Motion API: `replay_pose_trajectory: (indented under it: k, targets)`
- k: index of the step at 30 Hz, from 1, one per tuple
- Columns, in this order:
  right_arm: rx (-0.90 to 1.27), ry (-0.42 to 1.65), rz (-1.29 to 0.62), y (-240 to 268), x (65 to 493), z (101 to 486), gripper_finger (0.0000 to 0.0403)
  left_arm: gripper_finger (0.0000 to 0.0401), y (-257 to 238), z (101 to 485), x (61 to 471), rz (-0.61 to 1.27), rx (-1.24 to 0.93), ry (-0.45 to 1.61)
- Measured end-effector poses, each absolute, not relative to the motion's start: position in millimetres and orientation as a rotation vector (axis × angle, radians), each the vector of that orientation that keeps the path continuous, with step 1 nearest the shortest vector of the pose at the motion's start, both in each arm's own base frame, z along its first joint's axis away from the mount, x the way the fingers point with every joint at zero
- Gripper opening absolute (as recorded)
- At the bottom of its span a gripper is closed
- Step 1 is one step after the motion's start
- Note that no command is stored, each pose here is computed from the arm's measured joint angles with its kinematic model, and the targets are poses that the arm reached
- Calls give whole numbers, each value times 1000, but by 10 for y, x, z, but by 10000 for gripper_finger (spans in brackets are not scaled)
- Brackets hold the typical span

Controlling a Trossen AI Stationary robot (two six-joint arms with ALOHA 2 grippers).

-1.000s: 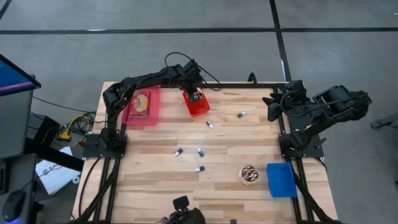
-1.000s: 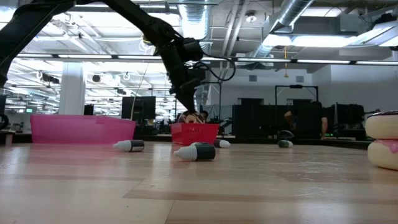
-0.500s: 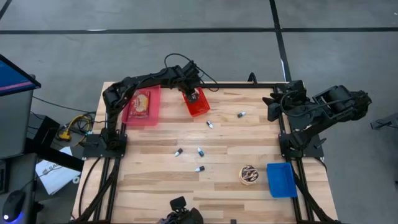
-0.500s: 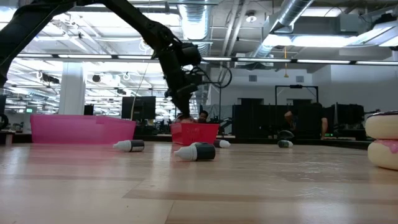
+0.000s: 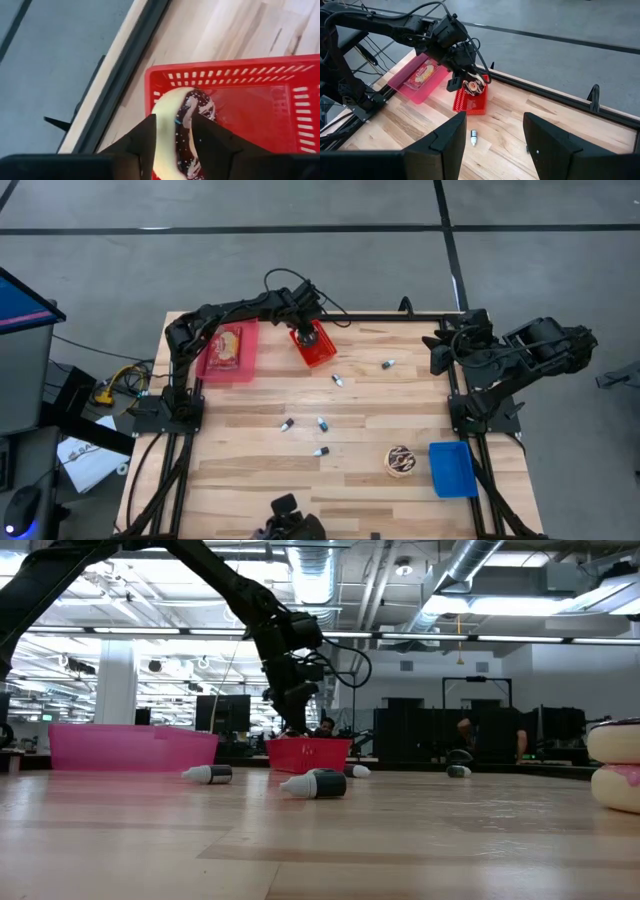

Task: Pick & Place Food Item
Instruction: Put the left black donut into the red bin, then put the black donut into the red bin

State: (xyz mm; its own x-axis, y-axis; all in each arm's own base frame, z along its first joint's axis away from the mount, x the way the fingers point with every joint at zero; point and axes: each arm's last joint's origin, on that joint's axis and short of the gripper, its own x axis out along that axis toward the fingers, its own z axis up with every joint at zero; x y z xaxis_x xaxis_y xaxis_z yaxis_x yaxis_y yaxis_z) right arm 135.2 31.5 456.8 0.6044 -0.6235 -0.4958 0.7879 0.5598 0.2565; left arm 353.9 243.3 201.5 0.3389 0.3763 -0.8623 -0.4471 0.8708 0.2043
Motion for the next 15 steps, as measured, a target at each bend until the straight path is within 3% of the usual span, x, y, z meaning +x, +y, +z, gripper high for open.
replay_pose_trajectory:
  k: [10, 15]
  targets:
    - [493, 368, -857, 316, 1353, 4568, 188, 145, 2408, 2321, 3466, 527, -46, 1015]
    - [508, 360, -861, 316, 1353, 4568, 188, 143, 2216, 2463, 3343, 433, -190, 930]
